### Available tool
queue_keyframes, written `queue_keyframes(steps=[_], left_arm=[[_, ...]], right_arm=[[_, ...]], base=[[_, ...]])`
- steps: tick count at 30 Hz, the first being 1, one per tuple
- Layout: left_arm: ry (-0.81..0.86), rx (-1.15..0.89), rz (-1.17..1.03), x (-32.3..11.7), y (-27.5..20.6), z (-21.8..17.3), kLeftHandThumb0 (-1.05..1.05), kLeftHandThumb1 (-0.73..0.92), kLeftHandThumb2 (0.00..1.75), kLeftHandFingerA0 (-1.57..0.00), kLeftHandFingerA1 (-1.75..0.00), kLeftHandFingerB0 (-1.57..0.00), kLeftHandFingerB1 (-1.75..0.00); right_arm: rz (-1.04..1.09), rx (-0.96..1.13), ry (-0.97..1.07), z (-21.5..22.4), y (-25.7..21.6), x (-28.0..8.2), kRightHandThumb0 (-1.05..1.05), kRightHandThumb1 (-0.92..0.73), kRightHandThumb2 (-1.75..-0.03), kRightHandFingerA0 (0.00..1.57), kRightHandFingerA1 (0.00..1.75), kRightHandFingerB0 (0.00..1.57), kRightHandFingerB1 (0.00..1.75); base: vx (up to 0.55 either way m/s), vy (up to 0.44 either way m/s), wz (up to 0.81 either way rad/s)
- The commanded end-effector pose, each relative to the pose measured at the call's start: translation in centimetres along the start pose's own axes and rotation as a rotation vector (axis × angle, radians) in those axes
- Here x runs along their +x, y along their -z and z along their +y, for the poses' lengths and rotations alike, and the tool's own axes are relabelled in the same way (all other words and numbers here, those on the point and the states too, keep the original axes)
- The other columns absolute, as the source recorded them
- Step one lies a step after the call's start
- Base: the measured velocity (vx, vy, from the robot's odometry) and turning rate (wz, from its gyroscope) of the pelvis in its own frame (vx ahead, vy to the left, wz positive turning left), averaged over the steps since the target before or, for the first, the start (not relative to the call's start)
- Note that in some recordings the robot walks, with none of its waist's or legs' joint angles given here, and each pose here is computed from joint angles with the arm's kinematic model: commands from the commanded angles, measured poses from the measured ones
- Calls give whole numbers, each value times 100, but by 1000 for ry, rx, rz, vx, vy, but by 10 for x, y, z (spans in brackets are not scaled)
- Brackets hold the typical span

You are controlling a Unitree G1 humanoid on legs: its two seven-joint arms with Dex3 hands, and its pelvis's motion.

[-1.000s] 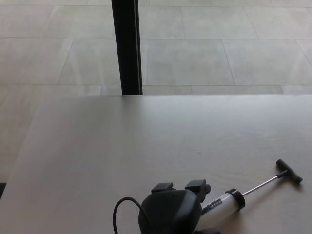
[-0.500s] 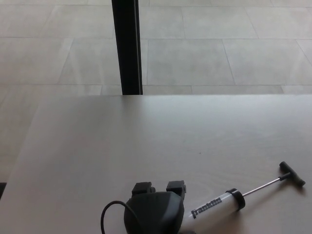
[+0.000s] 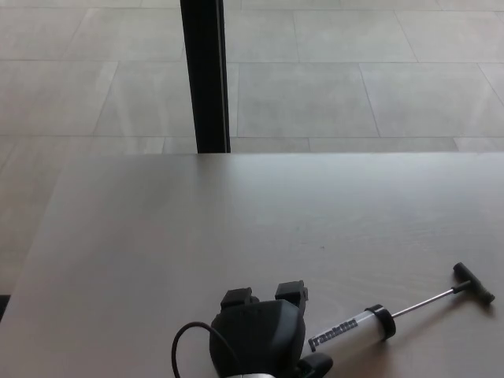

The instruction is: The robot uses its left hand to lift the air pump kept on the middle of the desk and use the right hand to compress the handle

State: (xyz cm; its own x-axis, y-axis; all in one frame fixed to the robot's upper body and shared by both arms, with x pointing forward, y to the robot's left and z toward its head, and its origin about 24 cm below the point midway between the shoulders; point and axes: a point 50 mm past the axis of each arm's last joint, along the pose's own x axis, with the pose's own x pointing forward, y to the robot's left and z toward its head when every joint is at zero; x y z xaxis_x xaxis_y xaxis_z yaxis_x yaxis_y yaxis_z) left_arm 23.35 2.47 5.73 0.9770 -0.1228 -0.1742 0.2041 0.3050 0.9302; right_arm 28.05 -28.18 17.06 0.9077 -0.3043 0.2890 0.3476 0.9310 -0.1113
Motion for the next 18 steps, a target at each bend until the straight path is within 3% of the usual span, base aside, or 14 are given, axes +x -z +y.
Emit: queue_keyframes(steps=[1, 9, 10, 11, 12, 13, 14, 15, 16, 17, 18], left_arm=[[3, -79, -44, -2, -12, -2, -72, 84, 65, -24, -65, -26, -45], [32, 22, -12, 0, -6, -9, -76, 75, 63, -14, -56, -16, -37], [37, 51, -19, 0, -6, -11, -40, 41, 102, -6, -55, 0, -50], [45, 64, -12, 0, -6, -12, -40, 37, 100, -6, -56, 0, -50], [51, 86, -10, 0, -7, -14, -92, 60, 99, -2, -54, -5, -41], [52, 89, -9, 0, -7, -14, -92, 60, 99, -2, -54, -5, -41], [51, 103, -10, 0, -7, -16, -79, 51, 98, -1, -54, -6, -42], [50, 154, -12, -1, -8, -20, -86, 53, 94, -5, -55, -7, -31], [52, 186, -18, -1, -9, -22, -91, 63, 65, -7, -55, -9, -28], [55, 220, -23, -1, -9, -24, -87, 53, 97, -5, -56, -10, -29], [62, 271, -26, 0, -10, -27, -83, 52, 97, -19, -63, 0, -28]], right_arm=[[-31, -24, 3, -2, -6, 3, -65, -89, -67, 30, 65, 47, 40], [-48, -16, 4, -1, -10, 9, -68, -89, -67, 30, 64, 47, 40], [-47, -19, 6, -1, -10, 9, -67, -89, -67, 30, 62, 46, 40], [-47, -13, 12, -1, -11, 10, -68, -89, -67, 31, 63, 47, 40], [-46, -12, 15, -1, -11, 10, -67, -89, -67, 31, 66, 48, 40], [-46, -12, 15, -1, -11, 10, -67, -89, -67, 31, 66, 48, 40], [-44, -14, 20, -1, -11, 10, -67, -89, -67, 32, 67, 48, 40], [-45, -17, 16, 1, -11, 11, -66, -89, -67, 32, 70, 47, 41], [-42, -16, 16, 2, -11, 11, -67, -88, -67, 32, 69, 47, 41], [-39, -14, 16, 2, -11, 11, -65, -74, -112, 33, 66, 41, 56], [-41, -16, 13, 3, -11, 12, -66, -88, -67, 33, 66, 48, 41]], base=[[0, 0, 0], [0, 0, 0], [0, 0, 0], [0, 0, 0], [0, 0, 0], [0, 0, 0], [0, 0, 0], [0, 0, 0], [0, 0, 0], [0, 0, 0], [0, 0, 0]])
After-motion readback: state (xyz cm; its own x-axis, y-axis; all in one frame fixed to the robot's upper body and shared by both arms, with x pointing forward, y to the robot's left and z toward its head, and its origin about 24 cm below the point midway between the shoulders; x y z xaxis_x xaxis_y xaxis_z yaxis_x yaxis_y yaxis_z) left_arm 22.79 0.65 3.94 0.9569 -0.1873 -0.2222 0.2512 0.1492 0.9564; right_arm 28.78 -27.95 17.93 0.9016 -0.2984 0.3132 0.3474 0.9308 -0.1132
